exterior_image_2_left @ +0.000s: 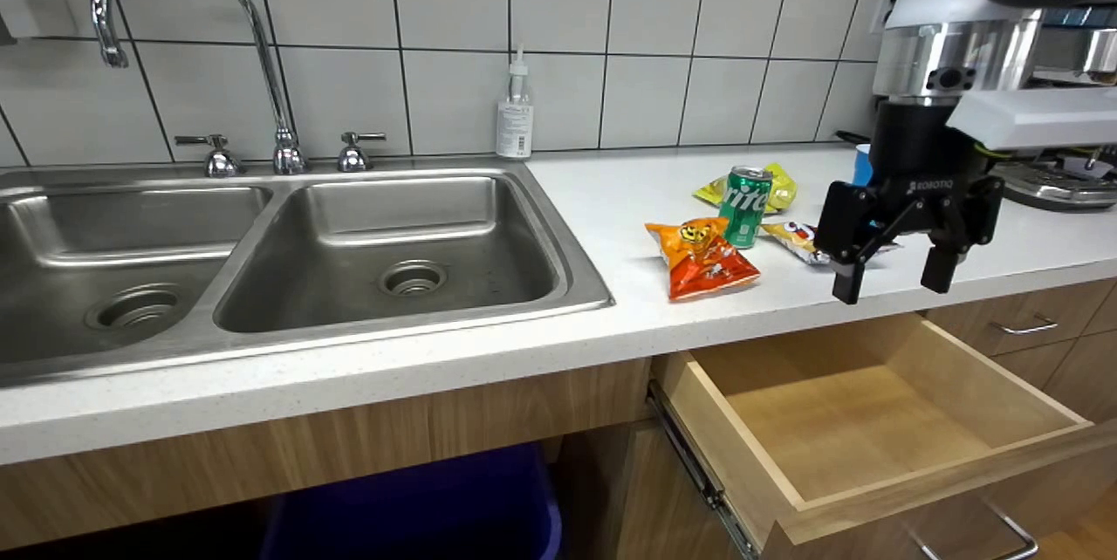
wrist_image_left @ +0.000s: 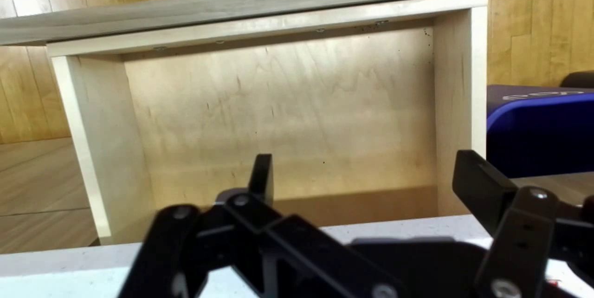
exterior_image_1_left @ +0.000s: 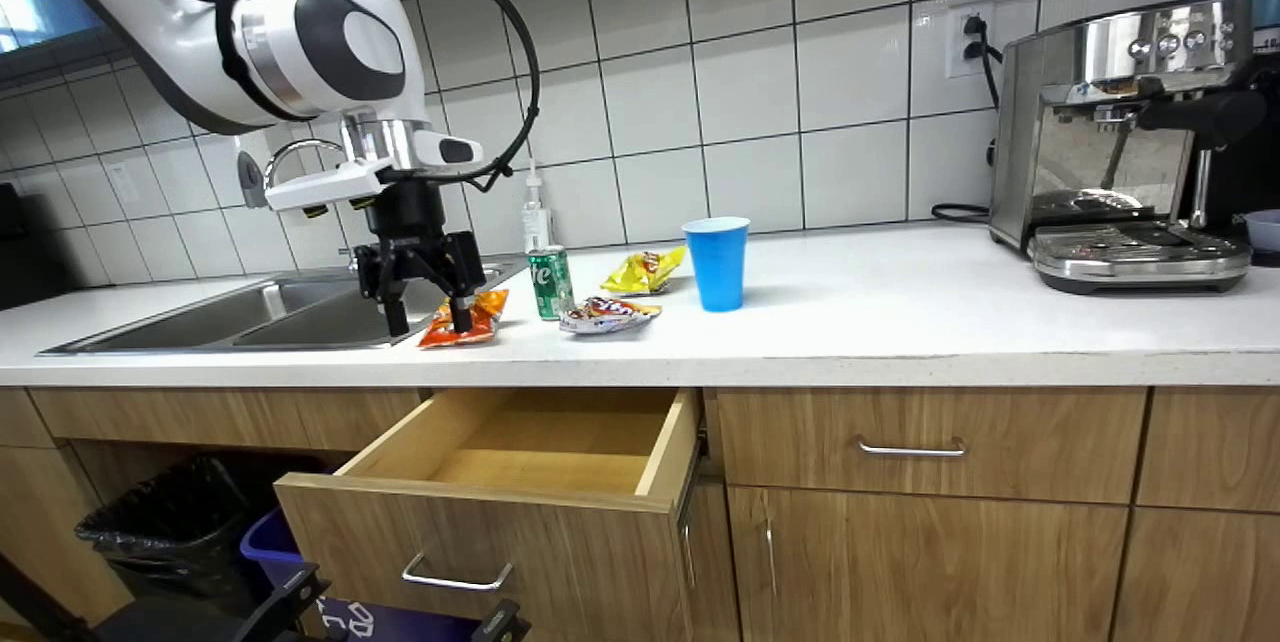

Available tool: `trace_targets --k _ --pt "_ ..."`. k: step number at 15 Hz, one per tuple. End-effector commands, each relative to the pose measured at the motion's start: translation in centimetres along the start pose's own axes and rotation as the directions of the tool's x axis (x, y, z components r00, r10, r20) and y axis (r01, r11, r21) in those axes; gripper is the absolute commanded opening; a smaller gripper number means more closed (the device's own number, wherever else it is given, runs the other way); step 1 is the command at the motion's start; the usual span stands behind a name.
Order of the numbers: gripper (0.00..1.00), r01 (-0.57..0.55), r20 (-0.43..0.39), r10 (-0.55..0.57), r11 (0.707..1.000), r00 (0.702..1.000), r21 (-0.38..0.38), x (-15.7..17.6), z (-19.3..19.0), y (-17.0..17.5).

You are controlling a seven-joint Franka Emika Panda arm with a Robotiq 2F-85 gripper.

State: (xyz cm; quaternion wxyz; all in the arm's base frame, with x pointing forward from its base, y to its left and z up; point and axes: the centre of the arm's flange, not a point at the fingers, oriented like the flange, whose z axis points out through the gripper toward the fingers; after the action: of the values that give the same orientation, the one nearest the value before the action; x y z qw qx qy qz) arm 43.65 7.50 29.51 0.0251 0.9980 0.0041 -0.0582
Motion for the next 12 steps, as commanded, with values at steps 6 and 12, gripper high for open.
trace_targets --k 6,12 --pt "1.0 0.001 0.0 -0.001 1.0 1.0 0.0 0.2 -0.4 -0.1" --pt "1.0 0.003 -0.044 -0.003 1.0 0.999 0.009 0.9 -1.8 -1.8"
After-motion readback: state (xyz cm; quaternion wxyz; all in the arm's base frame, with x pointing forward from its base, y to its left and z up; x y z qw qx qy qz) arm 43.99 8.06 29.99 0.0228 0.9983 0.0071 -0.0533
